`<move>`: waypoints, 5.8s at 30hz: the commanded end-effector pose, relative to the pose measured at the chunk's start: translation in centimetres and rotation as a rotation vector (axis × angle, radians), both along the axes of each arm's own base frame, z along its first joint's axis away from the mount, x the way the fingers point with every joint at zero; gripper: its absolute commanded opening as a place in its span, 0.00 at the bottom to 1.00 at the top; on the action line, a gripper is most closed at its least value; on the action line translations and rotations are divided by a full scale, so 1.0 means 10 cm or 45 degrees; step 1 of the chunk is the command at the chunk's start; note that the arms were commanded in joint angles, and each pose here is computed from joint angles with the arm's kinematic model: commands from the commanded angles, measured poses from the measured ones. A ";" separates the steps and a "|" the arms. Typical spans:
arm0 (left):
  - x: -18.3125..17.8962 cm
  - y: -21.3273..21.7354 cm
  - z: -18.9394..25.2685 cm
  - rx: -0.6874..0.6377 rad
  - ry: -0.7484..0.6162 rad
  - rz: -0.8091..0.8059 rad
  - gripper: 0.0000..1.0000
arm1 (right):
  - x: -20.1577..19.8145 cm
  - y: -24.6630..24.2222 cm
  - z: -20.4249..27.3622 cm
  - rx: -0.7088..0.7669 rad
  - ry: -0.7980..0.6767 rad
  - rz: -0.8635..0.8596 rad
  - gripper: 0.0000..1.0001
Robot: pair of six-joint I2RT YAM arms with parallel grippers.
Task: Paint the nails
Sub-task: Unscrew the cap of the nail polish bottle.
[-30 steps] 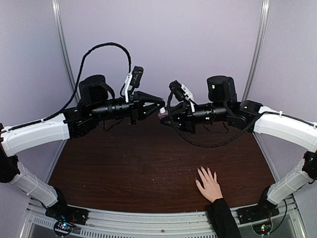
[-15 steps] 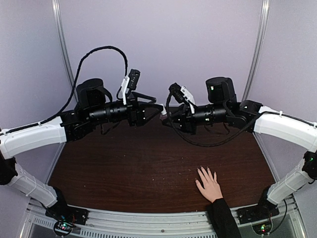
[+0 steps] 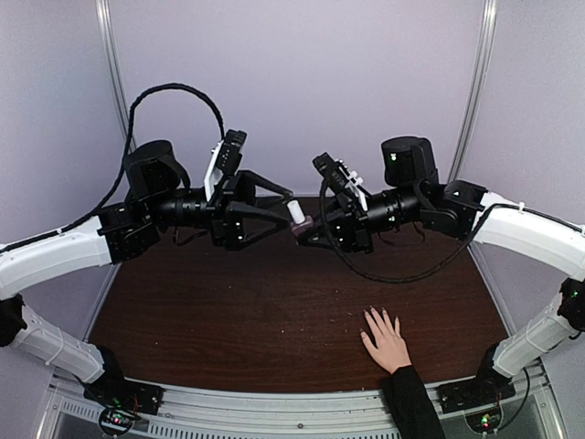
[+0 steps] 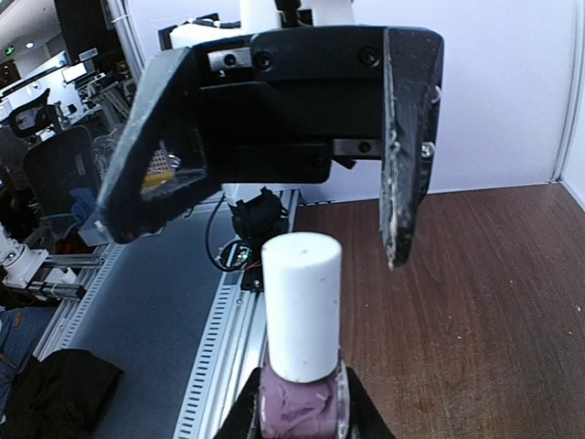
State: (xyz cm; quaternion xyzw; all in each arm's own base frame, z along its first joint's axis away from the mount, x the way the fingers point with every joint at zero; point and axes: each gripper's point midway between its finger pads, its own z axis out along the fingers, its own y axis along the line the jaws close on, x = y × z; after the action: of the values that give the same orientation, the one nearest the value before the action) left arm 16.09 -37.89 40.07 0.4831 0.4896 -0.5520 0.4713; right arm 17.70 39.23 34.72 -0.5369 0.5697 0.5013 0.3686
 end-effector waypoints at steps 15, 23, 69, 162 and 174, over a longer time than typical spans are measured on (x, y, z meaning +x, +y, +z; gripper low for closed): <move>-0.12 -0.08 0.16 -0.175 -0.093 -0.187 0.46 | -0.35 0.00 0.25 0.097 0.070 0.283 0.00; -0.14 -0.08 0.15 -0.173 -0.085 -0.209 0.27 | -0.36 0.02 0.29 0.128 0.080 0.318 0.00; 0.58 0.10 0.06 -0.014 0.085 0.310 0.66 | 0.52 -0.13 0.00 -0.093 -0.107 -0.348 0.00; 0.06 0.08 0.07 -0.043 -0.138 -0.055 0.62 | -0.19 -0.11 0.10 -0.017 -0.021 0.134 0.00; -0.17 -0.08 0.03 -0.051 -0.177 -0.240 0.52 | -0.32 -0.05 0.13 0.008 0.070 0.263 0.00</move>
State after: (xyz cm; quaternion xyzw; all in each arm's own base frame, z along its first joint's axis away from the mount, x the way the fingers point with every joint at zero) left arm 15.49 -38.36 39.05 0.5330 0.4430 -0.5603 0.4536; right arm 15.36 38.52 34.71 -0.5711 0.5453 0.5288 0.3111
